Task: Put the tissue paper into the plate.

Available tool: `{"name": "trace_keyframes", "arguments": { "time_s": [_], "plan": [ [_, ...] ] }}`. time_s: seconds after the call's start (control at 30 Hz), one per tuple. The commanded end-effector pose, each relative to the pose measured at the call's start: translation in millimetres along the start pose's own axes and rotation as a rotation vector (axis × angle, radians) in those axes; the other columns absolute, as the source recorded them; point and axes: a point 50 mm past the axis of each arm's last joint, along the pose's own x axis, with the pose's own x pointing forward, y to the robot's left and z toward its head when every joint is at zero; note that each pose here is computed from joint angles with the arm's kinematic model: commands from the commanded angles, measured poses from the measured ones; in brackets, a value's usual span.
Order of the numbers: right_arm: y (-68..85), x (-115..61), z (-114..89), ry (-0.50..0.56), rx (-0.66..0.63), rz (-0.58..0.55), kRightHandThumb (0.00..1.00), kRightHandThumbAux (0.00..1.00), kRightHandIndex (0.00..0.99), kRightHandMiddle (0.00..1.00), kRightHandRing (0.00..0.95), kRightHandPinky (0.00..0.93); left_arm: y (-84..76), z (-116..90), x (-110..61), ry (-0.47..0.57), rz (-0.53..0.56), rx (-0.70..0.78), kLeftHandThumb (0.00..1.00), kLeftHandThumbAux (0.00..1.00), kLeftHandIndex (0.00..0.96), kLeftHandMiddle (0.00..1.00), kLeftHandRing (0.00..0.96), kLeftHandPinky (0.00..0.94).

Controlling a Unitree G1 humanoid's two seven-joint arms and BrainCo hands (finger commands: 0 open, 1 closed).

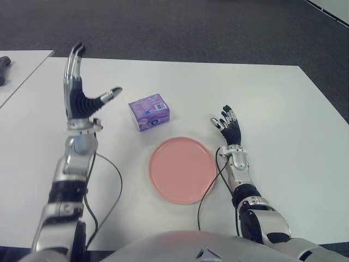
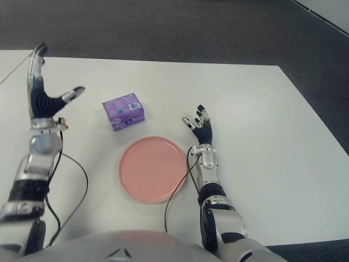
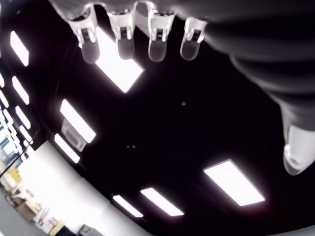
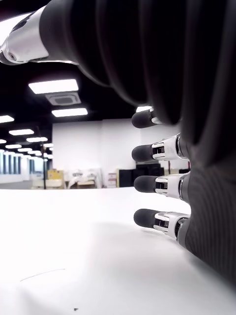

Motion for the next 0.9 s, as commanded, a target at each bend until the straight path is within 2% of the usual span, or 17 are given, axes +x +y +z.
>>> {"name": "trace_keyframes", "arguments": {
  "time_s": [0.03,0.2,0.3,0.47,0.67,0.73,0.83,0.9],
  "plan": [
    [-3.3,-16.6,-24.6,0.126,0.019,-0.025,0.042,0.676,0.000,0.000,0.000,0.003,-14.9,-3.6,7.7,0.013,-0.072,0.027,0.041,0.497,0.000,0.000,0.000,0.000],
    [-2.8,-15.6,-24.5,0.126,0.020,-0.031,0.046,0.678,0.000,0.000,0.000,0.008,-32.0,-10.9,21.9,0.086,-0.240,0.013,0.082,0.434,0.000,0.000,0.000,0.000],
    [-2.4,-14.9,-24.8,0.131,0.022,-0.031,0.053,0.677,0.000,0.000,0.000,0.005,-48.7,-12.0,34.3,0.116,-0.322,-0.002,0.098,0.405,0.000,0.000,0.000,0.000],
    [-1.4,-13.7,-25.7,0.144,0.030,-0.029,0.067,0.679,0.000,0.000,0.000,0.005,-67.2,-15.2,43.2,0.154,-0.462,0.048,0.130,0.330,0.000,0.000,0.000,0.000],
    [-0.3,-13.1,-26.3,0.150,0.037,-0.027,0.076,0.683,0.000,0.000,0.000,0.008,-82.0,-16.0,41.7,0.152,-0.606,0.144,0.165,0.267,0.000,0.000,0.000,0.000],
    [0.2,-13.1,-26.7,0.153,0.036,-0.021,0.077,0.683,0.000,0.000,0.000,0.008,-92.8,-16.2,37.3,0.145,-0.658,0.189,0.169,0.255,0.000,0.000,0.000,0.000],
    [1.2,-13.3,-27.2,0.155,0.034,-0.014,0.076,0.684,0.000,0.000,0.000,0.007,-124.5,-18.9,19.9,0.138,-0.805,0.292,0.167,0.231,0.000,0.000,0.000,0.000],
    [1.7,-13.8,-27.7,0.155,0.034,-0.012,0.074,0.684,0.000,0.000,0.000,0.007,-134.9,-20.2,12.7,0.130,-0.880,0.336,0.165,0.217,0.000,0.000,0.000,0.000]
  ]
}}
